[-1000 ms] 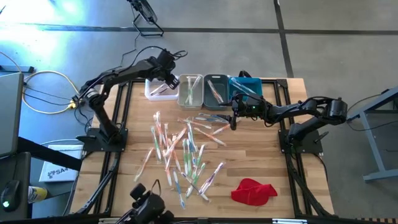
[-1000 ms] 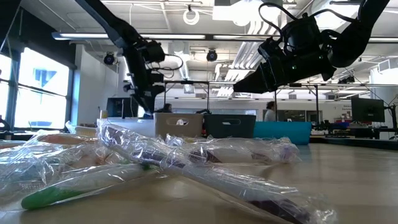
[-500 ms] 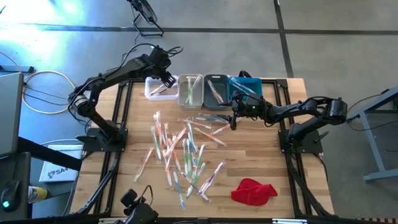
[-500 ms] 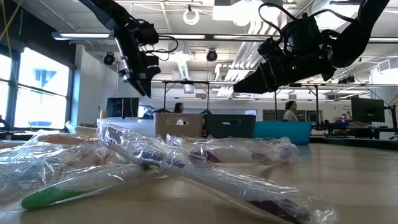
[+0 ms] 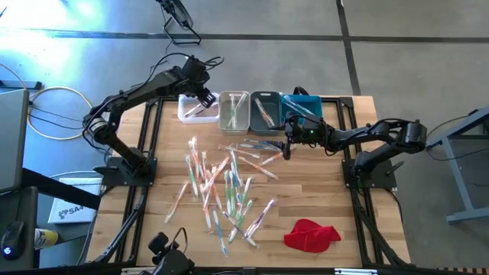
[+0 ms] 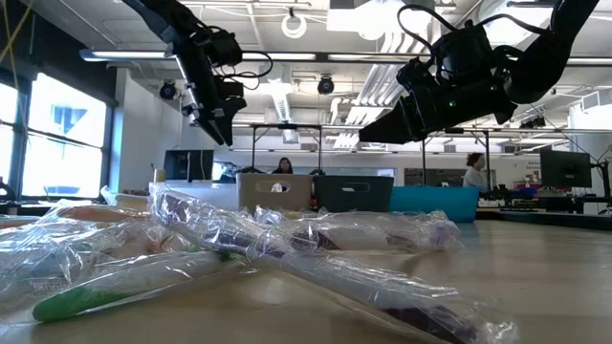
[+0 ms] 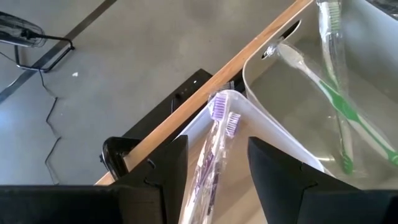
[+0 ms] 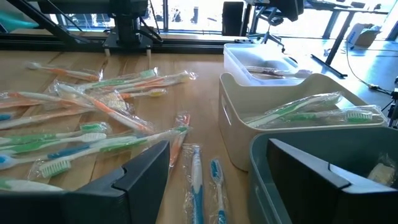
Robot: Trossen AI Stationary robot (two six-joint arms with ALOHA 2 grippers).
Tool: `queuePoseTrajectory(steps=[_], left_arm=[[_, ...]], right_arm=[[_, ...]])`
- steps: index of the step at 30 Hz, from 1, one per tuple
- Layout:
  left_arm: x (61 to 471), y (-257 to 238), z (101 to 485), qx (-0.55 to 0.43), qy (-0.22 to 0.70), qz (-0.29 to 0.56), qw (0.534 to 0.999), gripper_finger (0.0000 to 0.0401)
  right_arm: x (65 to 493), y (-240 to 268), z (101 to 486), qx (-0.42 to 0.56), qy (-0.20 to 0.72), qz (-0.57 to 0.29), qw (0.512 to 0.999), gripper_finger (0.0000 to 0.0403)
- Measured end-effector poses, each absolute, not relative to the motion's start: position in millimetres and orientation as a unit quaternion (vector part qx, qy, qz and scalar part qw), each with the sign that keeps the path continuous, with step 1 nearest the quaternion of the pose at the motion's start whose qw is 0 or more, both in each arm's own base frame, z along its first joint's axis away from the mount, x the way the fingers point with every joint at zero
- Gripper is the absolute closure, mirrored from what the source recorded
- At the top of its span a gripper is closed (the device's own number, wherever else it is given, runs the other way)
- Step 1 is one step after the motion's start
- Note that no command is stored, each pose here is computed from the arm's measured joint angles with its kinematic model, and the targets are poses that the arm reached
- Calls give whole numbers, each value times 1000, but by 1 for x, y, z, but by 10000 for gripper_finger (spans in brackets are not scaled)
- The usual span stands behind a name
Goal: Pick & Place Toothbrushes
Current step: Put the purple toothbrush into the transparent bin
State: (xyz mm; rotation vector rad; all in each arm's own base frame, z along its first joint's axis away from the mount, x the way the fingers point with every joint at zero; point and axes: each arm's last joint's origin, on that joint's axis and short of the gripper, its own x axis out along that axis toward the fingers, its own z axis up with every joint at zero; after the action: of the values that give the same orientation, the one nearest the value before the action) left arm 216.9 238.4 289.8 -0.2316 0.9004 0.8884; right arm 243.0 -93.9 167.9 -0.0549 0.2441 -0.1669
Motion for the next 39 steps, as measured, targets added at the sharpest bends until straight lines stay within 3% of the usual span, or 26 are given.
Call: queuePoseTrajectory(steps=[10, 25, 32, 39], left_arm=[[222, 237, 292, -127, 394, 390, 822, 240], [280, 167, 292, -7, 378, 244, 893, 240], [267, 124, 267, -12, 355, 202, 913, 240], [244, 81, 241, 2, 273, 161, 948, 240]], right_arm=[[243, -94, 168, -31, 122, -83, 989, 141], [243, -94, 166, -23, 131, -81, 988, 141], [242, -94, 165, -21, 135, -80, 987, 141], [242, -94, 166, -21, 134, -79, 988, 141]])
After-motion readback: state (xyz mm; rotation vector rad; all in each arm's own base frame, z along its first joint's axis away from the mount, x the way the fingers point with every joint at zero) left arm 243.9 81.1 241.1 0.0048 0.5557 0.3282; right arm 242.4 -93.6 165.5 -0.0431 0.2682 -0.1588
